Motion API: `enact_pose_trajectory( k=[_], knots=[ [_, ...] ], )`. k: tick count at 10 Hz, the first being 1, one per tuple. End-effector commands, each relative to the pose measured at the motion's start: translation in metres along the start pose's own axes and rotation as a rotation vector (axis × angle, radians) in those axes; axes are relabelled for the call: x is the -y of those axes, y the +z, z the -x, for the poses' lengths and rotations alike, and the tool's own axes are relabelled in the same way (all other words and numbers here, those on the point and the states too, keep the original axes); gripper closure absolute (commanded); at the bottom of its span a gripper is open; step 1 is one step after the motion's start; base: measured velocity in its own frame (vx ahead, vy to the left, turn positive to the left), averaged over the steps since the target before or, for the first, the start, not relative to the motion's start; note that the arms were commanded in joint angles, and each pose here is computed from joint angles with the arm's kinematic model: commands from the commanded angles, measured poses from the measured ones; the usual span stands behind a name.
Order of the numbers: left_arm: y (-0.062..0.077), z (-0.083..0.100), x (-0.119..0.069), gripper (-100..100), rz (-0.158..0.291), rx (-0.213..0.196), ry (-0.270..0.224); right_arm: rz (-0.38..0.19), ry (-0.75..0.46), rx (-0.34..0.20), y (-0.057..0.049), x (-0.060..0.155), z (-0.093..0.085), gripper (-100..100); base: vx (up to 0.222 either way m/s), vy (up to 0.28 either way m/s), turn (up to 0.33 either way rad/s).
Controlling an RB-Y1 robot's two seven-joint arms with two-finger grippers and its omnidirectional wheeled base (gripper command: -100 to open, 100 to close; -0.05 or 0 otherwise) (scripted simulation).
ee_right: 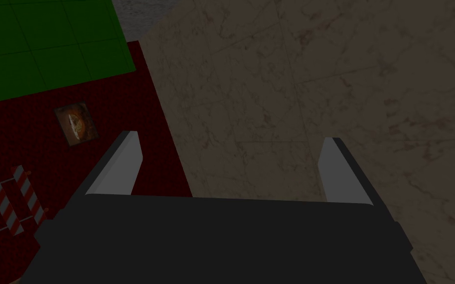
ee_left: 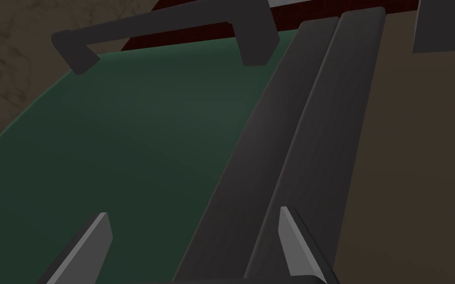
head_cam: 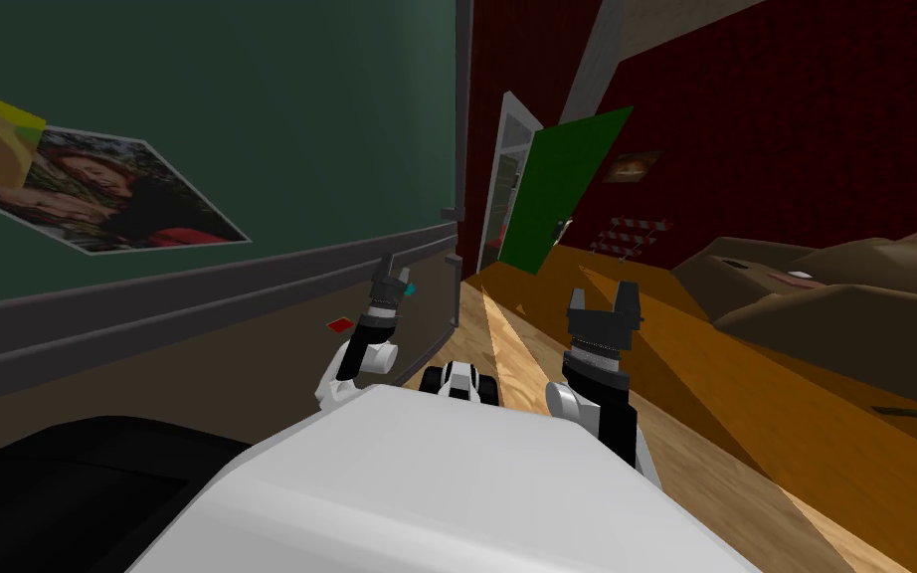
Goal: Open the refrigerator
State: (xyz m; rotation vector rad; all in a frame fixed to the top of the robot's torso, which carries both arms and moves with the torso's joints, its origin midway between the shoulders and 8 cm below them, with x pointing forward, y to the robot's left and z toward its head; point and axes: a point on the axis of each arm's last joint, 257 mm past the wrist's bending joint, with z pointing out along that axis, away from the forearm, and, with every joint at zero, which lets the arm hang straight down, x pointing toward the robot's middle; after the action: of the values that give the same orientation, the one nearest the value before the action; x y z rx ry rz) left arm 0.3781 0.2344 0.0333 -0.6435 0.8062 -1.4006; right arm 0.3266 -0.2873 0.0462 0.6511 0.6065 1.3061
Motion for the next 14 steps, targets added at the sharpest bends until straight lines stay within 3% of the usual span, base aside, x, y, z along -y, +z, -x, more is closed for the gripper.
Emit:
enact_pose_trajectory(
  k=[1,14],
  knots=[
    [0.005,-0.004,-0.012,-100,0.051,-0.008,-0.012,0.0,0.0,0.0,0.0,0.0,0.0,0,0.037,0.008,-0.104],
    [0.013,-0.021,-0.069,-100,0.304,-0.059,-0.036,0.0,0.0,0.0,0.0,0.0,0.0,0,0.046,0.014,-0.088]
  ],
)
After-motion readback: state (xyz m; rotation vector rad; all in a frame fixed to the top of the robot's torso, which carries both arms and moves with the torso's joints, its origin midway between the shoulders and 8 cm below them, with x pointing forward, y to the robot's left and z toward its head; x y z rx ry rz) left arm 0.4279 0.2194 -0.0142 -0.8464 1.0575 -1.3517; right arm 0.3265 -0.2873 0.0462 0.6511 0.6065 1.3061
